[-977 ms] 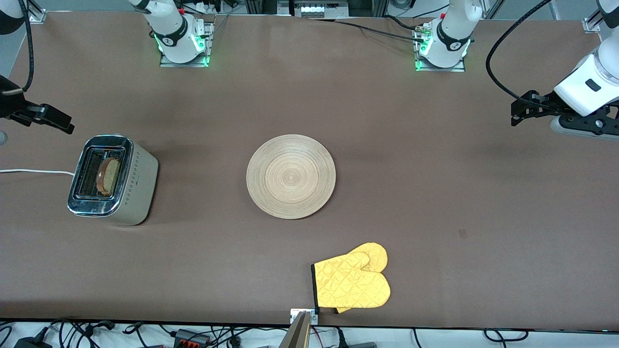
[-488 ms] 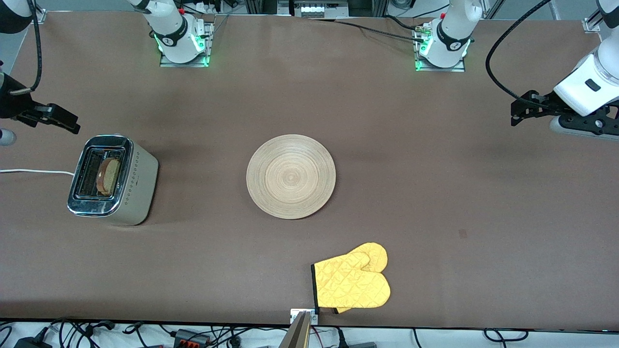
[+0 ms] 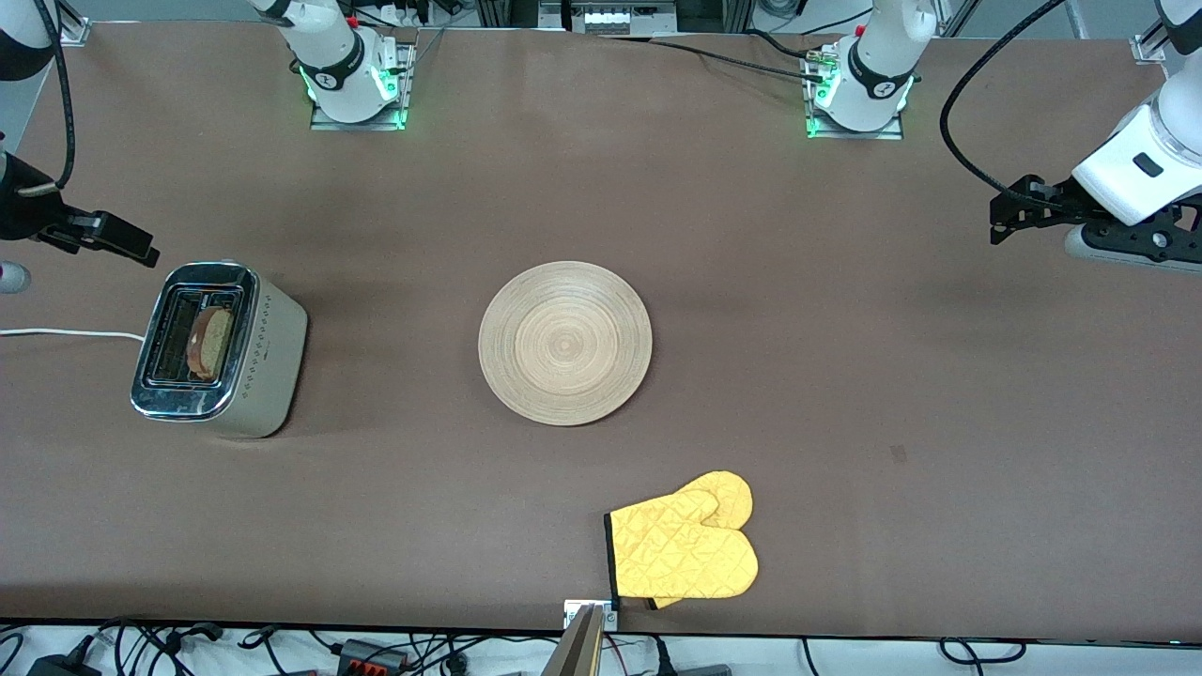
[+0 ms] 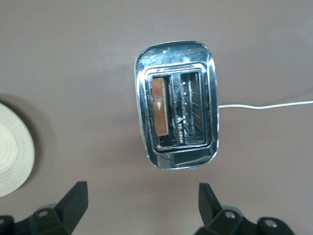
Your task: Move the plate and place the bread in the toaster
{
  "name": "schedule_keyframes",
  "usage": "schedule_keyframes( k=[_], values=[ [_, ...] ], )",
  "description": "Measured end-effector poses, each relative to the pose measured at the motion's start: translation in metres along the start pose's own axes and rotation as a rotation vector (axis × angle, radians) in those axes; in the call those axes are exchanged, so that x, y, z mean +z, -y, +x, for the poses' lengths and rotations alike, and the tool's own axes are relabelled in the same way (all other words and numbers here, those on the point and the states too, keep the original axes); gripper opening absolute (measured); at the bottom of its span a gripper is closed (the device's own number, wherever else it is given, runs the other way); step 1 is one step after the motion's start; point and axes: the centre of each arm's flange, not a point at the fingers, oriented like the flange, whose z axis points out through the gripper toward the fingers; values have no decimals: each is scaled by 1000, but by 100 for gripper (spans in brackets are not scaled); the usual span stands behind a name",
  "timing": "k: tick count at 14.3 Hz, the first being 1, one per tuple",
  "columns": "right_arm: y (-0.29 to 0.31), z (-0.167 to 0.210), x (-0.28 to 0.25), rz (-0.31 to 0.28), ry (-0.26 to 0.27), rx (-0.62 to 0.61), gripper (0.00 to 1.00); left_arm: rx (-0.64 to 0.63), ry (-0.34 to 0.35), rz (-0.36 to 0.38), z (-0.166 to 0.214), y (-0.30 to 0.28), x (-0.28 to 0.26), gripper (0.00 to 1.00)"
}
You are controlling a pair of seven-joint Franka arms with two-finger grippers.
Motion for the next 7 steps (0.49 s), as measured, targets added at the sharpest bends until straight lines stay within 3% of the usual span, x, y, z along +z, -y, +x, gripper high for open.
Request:
schedule_keyframes(
  k=[7],
  values=[
    [1,2,0,5,-7,1,100,2,5,0,0,-1,0,100]
  ],
)
